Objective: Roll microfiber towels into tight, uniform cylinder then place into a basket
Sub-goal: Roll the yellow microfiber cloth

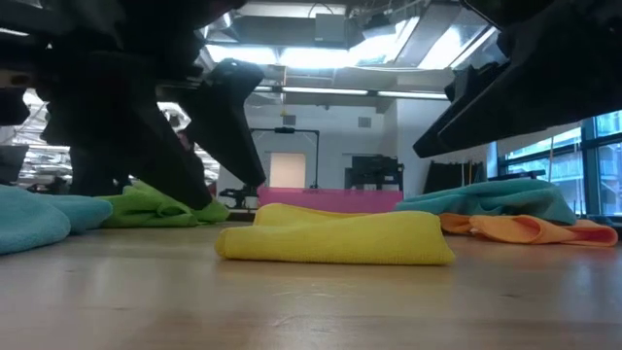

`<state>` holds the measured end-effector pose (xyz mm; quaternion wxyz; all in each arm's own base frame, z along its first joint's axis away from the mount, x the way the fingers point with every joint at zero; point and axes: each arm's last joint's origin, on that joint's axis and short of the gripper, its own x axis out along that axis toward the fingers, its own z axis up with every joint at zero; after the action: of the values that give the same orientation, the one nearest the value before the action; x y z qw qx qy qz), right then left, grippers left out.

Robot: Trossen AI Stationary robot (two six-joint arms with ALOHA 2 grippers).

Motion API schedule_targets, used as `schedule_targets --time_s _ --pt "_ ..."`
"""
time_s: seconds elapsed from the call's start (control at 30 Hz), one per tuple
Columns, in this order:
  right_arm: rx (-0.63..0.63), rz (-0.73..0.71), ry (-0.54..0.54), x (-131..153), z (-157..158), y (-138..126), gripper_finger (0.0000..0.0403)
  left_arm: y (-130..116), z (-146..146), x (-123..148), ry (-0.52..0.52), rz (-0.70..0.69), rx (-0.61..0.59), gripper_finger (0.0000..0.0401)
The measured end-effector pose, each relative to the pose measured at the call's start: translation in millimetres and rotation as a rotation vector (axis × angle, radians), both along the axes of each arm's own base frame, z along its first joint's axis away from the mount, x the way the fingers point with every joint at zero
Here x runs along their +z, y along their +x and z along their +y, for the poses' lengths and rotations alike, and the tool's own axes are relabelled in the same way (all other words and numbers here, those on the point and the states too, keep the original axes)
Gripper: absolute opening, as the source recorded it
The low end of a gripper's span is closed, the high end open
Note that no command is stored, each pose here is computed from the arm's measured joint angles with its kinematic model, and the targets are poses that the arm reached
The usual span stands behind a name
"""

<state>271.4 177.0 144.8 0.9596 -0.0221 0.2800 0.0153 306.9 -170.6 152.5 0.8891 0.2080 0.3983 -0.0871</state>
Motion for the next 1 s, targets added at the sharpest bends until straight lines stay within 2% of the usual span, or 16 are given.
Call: schedule_targets --time_s 0.13,0.33,0.57,1.0 --pt "-0.005 -0.004 -0.003 0.2 -0.1 0.1 0.0196 1.6 -0.4 -5.5 0.007 0.006 0.002 0.0239" --pt "-0.012 -0.009 -0.009 0.4 -0.4 0.3 0.0196 5.6 -1.1 -29.3 0.079 0.029 0.020 0.0238" --pt "-0.025 -0.015 -0.019 0.6 -0.9 0.4 0.0196 6.3 -1.4 -33.5 0.151 0.008 0.051 0.0235" --pt "-0.011 -0.015 -0.041 0.6 -0.8 0.3 0.0196 5.2 4.1 -36.1 0.228 0.038 0.036 0.0147"
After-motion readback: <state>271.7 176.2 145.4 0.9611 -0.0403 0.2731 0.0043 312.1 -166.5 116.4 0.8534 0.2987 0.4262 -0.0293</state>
